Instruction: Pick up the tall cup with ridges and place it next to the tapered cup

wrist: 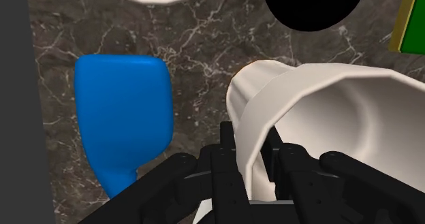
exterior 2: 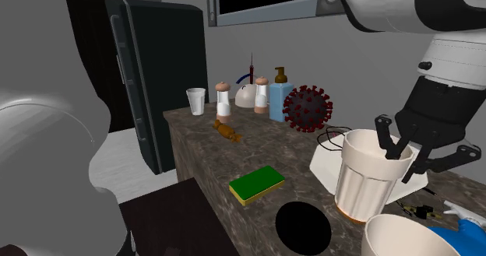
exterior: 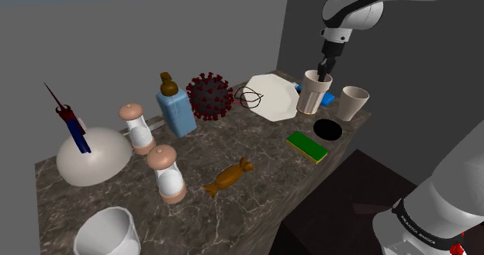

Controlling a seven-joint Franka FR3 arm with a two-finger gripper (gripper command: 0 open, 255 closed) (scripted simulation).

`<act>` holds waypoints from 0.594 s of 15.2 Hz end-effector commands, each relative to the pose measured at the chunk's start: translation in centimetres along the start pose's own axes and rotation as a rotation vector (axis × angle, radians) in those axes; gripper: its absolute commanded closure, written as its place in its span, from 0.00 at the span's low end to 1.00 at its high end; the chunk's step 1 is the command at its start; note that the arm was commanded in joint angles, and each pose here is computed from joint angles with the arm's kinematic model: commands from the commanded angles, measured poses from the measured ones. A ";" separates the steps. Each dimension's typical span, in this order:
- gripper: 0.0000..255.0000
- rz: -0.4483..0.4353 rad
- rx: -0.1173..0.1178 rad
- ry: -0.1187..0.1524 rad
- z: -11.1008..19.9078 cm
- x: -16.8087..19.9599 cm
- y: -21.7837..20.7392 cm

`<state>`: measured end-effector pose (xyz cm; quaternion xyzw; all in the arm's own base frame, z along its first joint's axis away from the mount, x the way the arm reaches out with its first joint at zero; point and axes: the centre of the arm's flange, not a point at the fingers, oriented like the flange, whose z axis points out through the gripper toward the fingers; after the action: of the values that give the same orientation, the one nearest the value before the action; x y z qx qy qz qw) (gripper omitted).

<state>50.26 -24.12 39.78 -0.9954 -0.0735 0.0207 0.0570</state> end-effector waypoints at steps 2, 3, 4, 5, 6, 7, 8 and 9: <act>1.00 -0.006 0.008 -0.009 0.6 0.2 -0.3; 0.00 -0.006 0.008 -0.009 0.5 0.3 -0.4; 0.00 -0.006 0.008 -0.009 0.5 0.2 -0.3; 0.00 -0.006 0.008 -0.009 0.6 0.2 -0.3; 0.00 -0.006 0.008 -0.009 0.7 0.2 -0.3; 0.00 -0.006 0.008 -0.009 0.7 0.2 -0.3; 0.00 -0.006 0.008 -0.009 0.6 0.2 -0.3; 0.00 -0.006 0.008 -0.009 -0.7 0.3 -0.3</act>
<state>50.53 -23.82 39.82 -0.9949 -0.0765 0.0253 0.0604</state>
